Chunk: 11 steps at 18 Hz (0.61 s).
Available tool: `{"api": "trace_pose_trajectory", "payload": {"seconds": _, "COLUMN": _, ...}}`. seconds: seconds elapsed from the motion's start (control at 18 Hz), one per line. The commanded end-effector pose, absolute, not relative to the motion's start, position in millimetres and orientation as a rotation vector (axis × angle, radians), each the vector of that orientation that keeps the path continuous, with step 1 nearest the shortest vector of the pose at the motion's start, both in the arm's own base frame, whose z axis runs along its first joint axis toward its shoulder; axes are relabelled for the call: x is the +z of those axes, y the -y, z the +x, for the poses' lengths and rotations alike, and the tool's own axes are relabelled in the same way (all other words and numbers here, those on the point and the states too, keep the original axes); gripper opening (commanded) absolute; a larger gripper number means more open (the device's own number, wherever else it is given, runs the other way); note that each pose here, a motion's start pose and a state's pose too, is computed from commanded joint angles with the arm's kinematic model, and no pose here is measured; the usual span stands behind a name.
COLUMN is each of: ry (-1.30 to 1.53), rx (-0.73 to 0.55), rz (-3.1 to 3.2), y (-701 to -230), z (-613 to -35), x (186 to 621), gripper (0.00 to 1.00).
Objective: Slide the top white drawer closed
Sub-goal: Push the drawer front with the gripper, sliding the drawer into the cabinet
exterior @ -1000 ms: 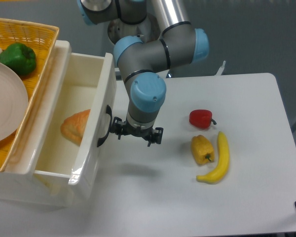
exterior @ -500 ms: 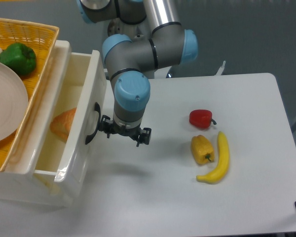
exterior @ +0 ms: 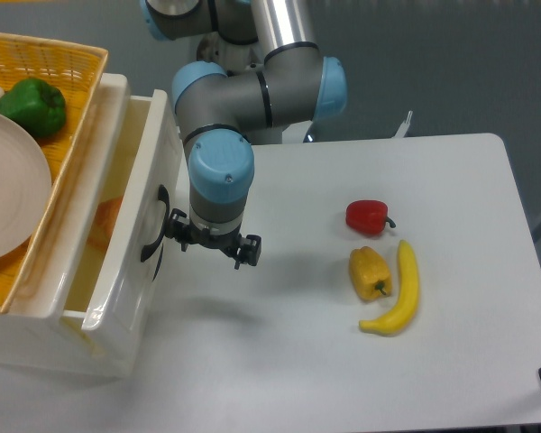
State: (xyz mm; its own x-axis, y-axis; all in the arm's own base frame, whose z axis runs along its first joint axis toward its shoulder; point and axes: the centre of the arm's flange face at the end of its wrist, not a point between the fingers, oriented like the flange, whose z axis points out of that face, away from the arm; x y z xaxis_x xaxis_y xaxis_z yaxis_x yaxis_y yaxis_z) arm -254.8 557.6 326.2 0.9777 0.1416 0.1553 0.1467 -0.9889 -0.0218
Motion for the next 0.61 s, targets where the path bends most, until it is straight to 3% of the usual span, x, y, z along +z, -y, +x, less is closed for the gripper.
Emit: {"api": "trace_pose_trajectory", "payload": {"seconds": 0.61, "ry": 0.19, "rx": -0.219, "rz": -3.085, "y": -562, "z": -242, "x": 336, "gripper": 1.0}}
